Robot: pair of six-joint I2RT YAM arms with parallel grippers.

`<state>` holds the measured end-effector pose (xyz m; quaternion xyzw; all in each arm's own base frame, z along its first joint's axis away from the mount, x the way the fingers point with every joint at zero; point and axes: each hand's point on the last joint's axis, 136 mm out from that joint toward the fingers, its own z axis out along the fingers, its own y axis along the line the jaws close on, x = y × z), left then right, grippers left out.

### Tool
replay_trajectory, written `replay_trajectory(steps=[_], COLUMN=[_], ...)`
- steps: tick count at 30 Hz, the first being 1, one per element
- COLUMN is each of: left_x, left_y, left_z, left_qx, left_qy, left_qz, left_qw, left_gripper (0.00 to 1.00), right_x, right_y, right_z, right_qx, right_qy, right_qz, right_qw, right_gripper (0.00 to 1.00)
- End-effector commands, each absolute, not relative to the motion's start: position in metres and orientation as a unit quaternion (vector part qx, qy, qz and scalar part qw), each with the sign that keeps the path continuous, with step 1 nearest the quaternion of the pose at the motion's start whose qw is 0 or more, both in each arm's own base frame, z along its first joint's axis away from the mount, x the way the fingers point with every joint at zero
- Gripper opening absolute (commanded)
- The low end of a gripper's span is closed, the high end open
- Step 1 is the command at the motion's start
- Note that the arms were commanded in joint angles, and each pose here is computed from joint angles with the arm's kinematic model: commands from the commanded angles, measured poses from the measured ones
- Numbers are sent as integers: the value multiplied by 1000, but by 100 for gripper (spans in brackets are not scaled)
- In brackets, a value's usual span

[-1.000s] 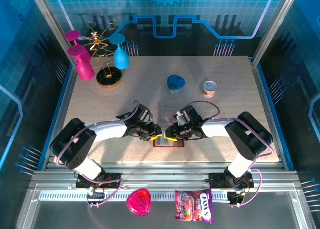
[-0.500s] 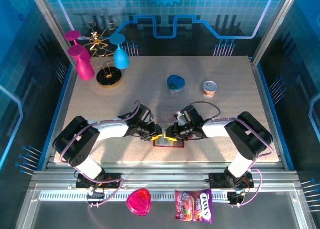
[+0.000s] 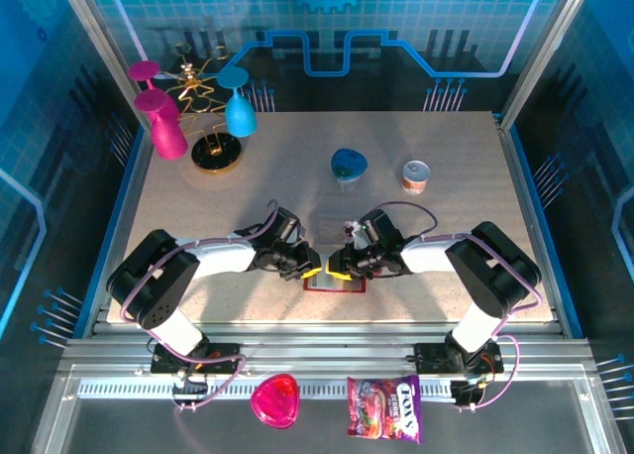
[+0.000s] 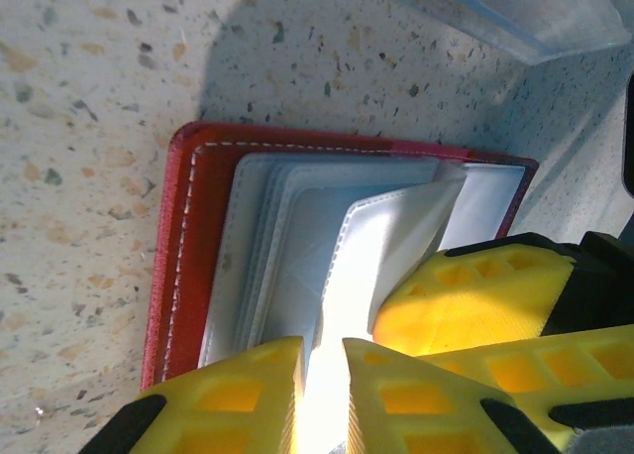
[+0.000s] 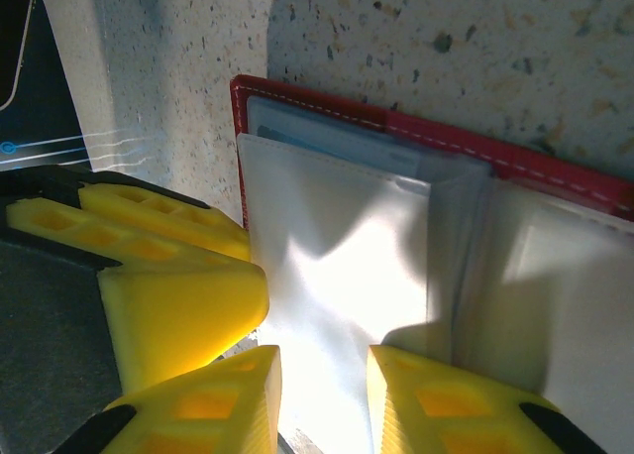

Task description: Take the credit cards out of the card holder

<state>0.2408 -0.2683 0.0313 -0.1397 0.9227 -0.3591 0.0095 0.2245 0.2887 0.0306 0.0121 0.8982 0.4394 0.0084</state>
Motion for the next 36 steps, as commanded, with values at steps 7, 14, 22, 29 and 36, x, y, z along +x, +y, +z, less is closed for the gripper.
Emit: replay_trajectory(steps=[7,14,22,29,36], left_x=[243,245,248,250,249], left_y=[-277,-279,-284,-291,-303], left_z=[42,50,63,72,77], left_qx=[-128,-126,-116,-105,-90], left_qy=[916,914,911,909,907], left_qz=[-380,-385,-394,-403,-410], left_qw=[11,16,21,22,16], left_gripper=[18,19,24,25,29], right_x=[225,227,232,235,237], right_y=[281,273,257,241,227], right_z=[43,56,68,76,81], right_qx=[20,14,19,29,40], right_qy=[898,904,909,910,911], right_qz=[439,426,413,406,401], right_qw=[17,33,56,75,89], right_gripper=[30,31,31,31,31])
